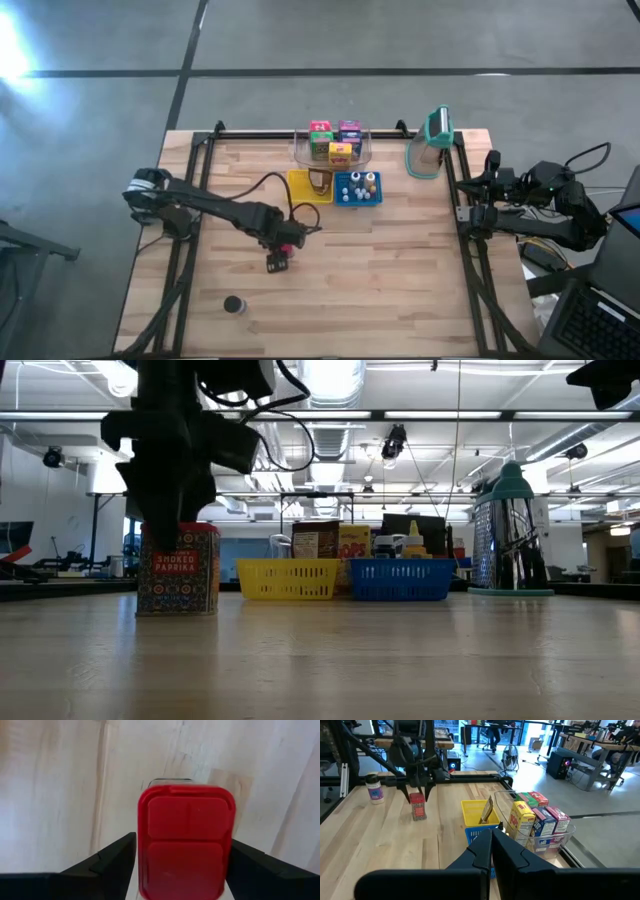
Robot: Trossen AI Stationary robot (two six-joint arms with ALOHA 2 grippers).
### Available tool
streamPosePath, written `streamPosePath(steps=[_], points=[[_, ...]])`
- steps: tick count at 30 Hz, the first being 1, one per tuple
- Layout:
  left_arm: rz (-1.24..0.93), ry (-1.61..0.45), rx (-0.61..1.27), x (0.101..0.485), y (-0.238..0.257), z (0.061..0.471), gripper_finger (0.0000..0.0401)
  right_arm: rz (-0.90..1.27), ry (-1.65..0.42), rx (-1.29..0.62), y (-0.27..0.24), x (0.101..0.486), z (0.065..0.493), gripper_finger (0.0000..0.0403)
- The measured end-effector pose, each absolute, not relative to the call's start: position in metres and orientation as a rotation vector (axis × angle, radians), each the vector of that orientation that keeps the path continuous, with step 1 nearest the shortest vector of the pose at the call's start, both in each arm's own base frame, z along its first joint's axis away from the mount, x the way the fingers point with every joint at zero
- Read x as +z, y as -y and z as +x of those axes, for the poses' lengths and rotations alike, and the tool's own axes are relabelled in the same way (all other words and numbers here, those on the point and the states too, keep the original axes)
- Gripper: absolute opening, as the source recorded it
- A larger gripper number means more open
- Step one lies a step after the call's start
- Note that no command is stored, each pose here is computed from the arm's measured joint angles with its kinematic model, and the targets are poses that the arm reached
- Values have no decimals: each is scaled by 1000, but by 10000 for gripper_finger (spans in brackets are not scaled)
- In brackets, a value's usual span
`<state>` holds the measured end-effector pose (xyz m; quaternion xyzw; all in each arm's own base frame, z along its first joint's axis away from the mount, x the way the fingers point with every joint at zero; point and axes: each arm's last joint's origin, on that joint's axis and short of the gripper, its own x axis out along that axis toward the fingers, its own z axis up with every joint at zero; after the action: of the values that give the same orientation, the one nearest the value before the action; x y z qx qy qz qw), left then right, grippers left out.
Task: Pick & Place Kitchen Items
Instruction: Put the red seasoning can into the yellow bin
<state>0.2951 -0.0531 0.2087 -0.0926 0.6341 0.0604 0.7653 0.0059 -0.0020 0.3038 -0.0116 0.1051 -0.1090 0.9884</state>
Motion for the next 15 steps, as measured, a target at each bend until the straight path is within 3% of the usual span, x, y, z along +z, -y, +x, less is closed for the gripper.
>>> streamPosePath(steps=[15], points=[[-207,-1323,114,201,54,298,257,-23,-211,-218,2,304,6,8]])
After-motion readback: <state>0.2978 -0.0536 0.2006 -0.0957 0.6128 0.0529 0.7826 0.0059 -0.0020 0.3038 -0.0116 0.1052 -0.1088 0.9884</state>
